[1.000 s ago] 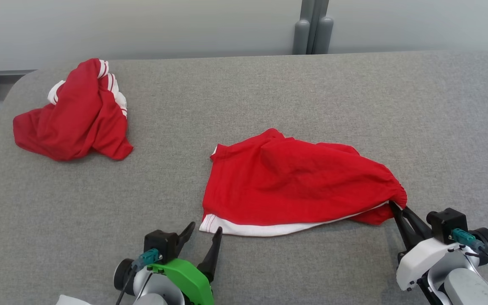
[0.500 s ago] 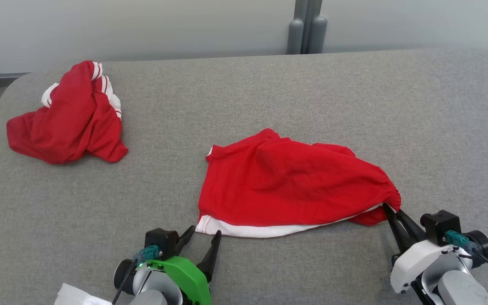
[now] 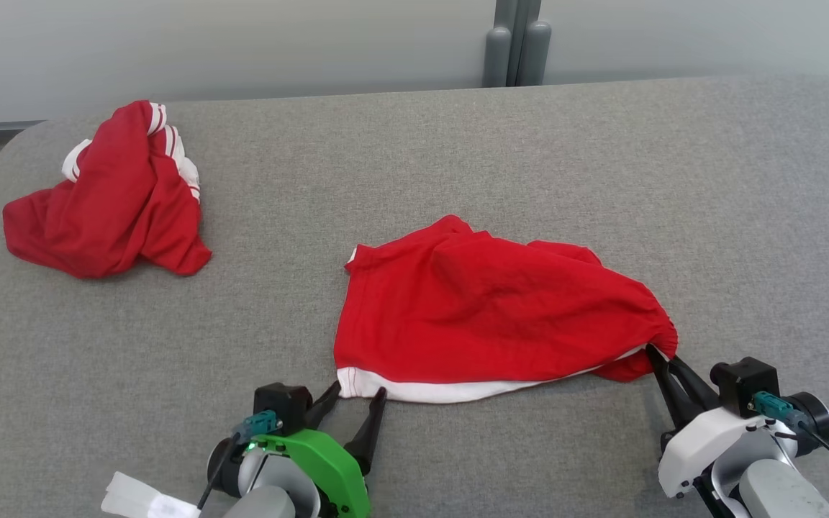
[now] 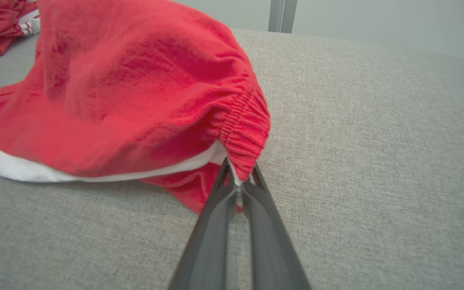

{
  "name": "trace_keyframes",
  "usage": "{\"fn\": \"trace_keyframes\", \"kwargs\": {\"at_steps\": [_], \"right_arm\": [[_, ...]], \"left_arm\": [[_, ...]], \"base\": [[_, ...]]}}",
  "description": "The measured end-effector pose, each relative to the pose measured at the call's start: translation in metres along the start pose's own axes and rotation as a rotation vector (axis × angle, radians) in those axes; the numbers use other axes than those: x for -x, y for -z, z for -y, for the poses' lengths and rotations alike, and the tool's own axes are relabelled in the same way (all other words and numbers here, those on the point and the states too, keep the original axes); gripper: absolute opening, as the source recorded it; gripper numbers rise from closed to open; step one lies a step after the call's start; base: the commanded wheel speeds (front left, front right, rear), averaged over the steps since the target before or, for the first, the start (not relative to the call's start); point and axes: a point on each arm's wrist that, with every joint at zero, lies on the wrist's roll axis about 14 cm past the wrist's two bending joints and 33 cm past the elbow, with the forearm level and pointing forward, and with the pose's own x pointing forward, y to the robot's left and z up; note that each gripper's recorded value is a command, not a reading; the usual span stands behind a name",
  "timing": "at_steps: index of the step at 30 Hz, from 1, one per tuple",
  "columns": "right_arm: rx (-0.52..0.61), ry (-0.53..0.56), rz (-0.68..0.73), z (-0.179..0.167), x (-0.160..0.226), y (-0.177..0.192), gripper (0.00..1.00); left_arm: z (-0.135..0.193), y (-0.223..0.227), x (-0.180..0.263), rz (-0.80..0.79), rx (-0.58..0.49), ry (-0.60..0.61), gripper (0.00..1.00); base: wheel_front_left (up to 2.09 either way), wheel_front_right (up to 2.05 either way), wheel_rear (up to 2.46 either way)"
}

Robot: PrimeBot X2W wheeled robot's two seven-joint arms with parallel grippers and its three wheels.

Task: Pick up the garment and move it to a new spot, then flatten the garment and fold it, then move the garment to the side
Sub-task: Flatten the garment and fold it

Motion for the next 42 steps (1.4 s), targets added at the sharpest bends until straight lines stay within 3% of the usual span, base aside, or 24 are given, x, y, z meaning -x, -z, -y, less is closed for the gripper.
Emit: {"fn": "trace_keyframes", "kwargs": {"at_steps": [11,16,17,20,24,25,28,34,42], "right_arm": [[-0.006,0.011,-0.004,0.004,0.000,0.002,0.00],[-0.009,0.014,-0.004,0.004,-0.001,0.002,0.00],[-0.010,0.015,-0.004,0.004,-0.001,0.002,0.00],[-0.010,0.017,-0.005,0.005,-0.001,0.003,0.00],[-0.008,0.023,-0.005,0.007,-0.001,0.002,0.00],[-0.009,0.025,-0.005,0.008,-0.001,0.002,0.00],[-0.008,0.029,-0.005,0.010,0.000,0.003,0.00],[-0.009,0.034,0.007,0.011,-0.001,-0.001,0.00],[-0.069,0.066,0.196,0.016,-0.002,-0.058,0.00]], "left_arm": [[0.006,0.001,-0.002,-0.006,0.016,0.031,1.00],[0.003,-0.003,-0.006,0.009,0.102,0.007,0.98],[0.003,-0.004,-0.007,0.012,0.122,0.004,0.90],[0.005,-0.003,-0.010,0.005,0.134,0.011,0.51],[0.007,0.001,-0.012,-0.014,0.132,0.017,0.35],[0.007,0.002,-0.013,-0.021,0.133,0.017,0.21],[0.007,0.003,-0.014,-0.026,0.137,0.018,0.03],[0.002,-0.003,-0.014,-0.010,0.145,0.004,0.00],[-0.007,-0.082,-0.011,0.240,0.121,0.007,0.00]], "base": [[0.00,0.00,0.00],[0.00,0.00,0.00],[0.00,0.00,0.00],[0.00,0.00,0.00],[0.00,0.00,0.00],[0.00,0.00,0.00],[0.00,0.00,0.00],[0.00,0.00,0.00],[0.00,0.00,0.00]]}}
